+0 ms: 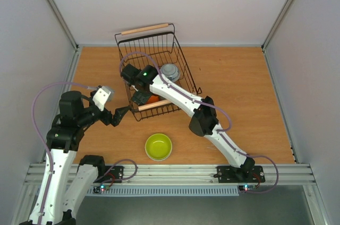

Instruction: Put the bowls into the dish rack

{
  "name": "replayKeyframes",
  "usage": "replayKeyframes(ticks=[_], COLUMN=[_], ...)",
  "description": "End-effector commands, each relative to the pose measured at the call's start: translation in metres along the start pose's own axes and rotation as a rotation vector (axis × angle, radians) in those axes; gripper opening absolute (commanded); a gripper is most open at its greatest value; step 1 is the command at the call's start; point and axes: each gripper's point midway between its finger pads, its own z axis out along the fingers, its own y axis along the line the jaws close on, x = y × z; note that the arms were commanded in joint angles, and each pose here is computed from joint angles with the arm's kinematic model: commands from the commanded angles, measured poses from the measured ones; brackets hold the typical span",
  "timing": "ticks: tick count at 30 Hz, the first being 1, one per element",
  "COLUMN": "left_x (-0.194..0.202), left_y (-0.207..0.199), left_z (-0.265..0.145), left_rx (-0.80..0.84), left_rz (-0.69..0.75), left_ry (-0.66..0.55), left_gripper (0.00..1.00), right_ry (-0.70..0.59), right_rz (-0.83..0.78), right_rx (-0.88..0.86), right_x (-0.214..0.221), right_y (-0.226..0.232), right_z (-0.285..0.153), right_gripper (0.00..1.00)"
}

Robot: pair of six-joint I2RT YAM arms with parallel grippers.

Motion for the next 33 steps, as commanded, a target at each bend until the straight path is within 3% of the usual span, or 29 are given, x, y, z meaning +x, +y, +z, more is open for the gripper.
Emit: replayKeyframes(ticks=[1, 9, 15, 21, 23, 28, 33], left_x=[-0.008, -0.008, -0.010, -0.008, -0.008, -0.006, -0.003], left_y=[-0.001, 0.000, -0.001, -0.001, -0.003, -0.005, -0.006], left_z=[0.000, -0.001, -0.004, -0.002, -0.002, 0.000, 0.005], left_rx=[0.005, -0.004, -0.007, 0.002, 0.008, 0.032, 0.057], left_rz=[0.033, 0.034, 0.039, 0.035, 0.035, 0.031, 0.015], left_ry=[-0.038, -0.038, -0.047, -0.040, -0.040, -0.032, -0.006], left_gripper=[0.99, 0.99, 0.99, 0.99, 0.99, 0.99, 0.99], right_ry=[-0.052, -0.097, -0.239, -0.325, -0.352, -0.372, -0.366], right_rz=[-0.009, 0.014, 0.211, 0.386, 0.413, 0.393, 0.327], right_rx=[-0.061, -0.025, 0.045, 0.130, 0.101, -0.042, -0.105], right_x=[-0.008, -0.015, -0.028, -0.013, -0.003, 0.048, 0.103], right_y=[0.009, -0.002, -0.064, -0.121, -0.121, -0.071, -0.012], right_z=[-0.021, -0.034, -0.082, -0.116, -0.131, -0.163, -0.179], right_gripper=[0.99, 0.99, 0.99, 0.98, 0.93, 0.63, 0.42])
